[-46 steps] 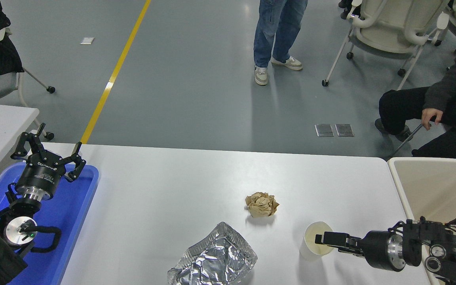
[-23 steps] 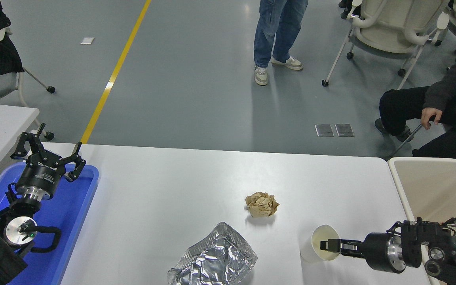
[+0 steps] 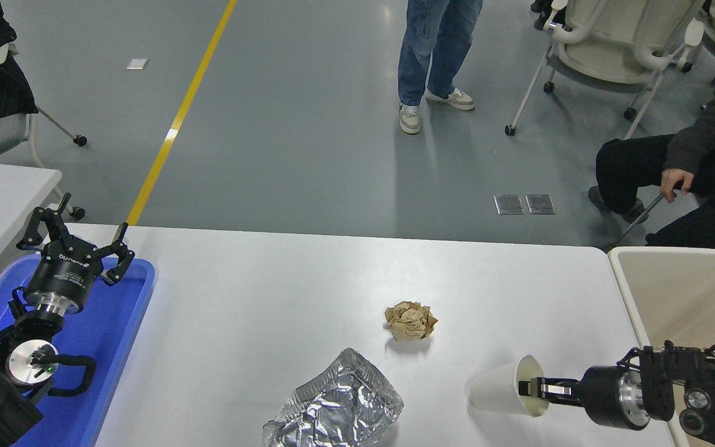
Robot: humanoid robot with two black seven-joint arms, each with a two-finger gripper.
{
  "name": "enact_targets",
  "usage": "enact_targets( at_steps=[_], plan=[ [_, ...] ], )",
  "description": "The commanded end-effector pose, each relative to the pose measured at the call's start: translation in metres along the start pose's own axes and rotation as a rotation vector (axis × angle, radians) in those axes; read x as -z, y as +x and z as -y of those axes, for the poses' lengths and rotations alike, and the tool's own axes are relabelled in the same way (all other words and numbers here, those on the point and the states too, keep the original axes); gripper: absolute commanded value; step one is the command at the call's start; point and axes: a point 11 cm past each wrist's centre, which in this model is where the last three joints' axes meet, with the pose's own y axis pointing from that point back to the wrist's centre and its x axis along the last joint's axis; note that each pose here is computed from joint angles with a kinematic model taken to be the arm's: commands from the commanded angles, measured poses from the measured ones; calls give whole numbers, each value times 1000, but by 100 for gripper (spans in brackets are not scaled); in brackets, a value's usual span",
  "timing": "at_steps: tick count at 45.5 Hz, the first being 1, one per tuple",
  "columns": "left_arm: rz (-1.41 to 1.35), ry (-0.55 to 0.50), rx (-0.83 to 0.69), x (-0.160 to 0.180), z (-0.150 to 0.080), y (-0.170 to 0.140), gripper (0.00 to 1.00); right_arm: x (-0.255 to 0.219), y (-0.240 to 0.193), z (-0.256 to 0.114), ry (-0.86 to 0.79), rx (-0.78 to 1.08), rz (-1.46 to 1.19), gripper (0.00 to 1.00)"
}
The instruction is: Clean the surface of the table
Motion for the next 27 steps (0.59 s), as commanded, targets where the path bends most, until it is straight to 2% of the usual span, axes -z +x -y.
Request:
enact_targets(
  at_steps=[1, 13, 27],
  plan=[
    [0, 0, 0, 0, 0, 0, 100, -13, 19, -40, -47, -35, -11, 0],
    [0, 0, 0, 0, 0, 0, 100, -26, 55, -112, -93, -112, -29, 0],
    [0, 0, 0, 0, 0, 0, 100, -6, 93, -190, -94, -165, -8, 0]
  ],
)
